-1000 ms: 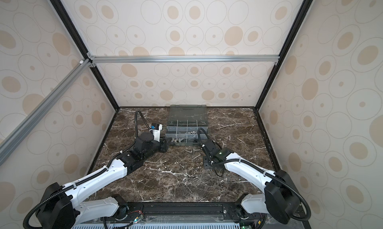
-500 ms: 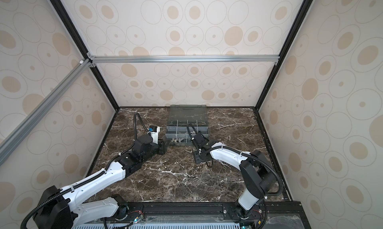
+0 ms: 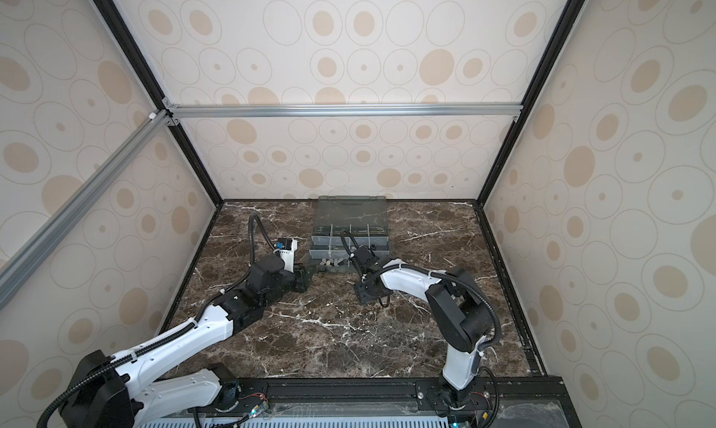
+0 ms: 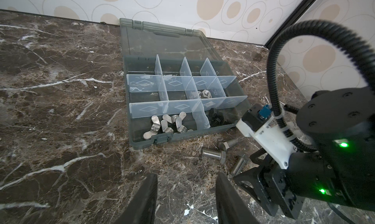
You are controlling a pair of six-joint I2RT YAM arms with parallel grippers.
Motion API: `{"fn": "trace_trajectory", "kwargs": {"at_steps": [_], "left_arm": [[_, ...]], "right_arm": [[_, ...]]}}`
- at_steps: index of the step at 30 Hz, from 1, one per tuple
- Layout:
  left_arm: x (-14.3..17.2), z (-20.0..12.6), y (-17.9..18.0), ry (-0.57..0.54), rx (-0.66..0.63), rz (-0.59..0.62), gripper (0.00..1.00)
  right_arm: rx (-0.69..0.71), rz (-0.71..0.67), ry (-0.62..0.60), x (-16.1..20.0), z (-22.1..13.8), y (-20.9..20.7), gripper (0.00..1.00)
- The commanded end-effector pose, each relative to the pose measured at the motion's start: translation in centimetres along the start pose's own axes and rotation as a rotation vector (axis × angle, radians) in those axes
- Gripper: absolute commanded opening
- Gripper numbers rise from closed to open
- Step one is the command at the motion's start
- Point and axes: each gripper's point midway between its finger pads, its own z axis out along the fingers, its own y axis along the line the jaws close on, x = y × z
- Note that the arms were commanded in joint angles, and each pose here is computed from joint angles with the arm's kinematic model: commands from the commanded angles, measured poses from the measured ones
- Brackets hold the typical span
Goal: Sort the screws and nuts into containers
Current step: Pick up the screw from the center of the table.
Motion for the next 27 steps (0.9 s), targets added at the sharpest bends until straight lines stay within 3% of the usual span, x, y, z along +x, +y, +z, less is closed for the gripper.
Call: {"fn": "trace_trajectory", "kwargs": {"at_steps": [1, 15, 27], "left_arm": [[-0.9, -0.5, 0.0, -0.028, 0.004, -0.021, 0.47], [-0.7, -0.4, -0.2, -0.023, 0.017, -0.025, 0.47], [-0.7, -0.4, -0.2, -0.024, 0.016, -0.026, 0.47]], "right_arm": [[0.01, -0.029, 0.0, -0.5, 0.0, 0.3, 0.72], [0.027, -0.04, 0.031, -0.6, 1.5, 0.2, 0.64], [0.034, -0.04, 0.039, -0.4, 1.7, 0.1, 0.46]]}}
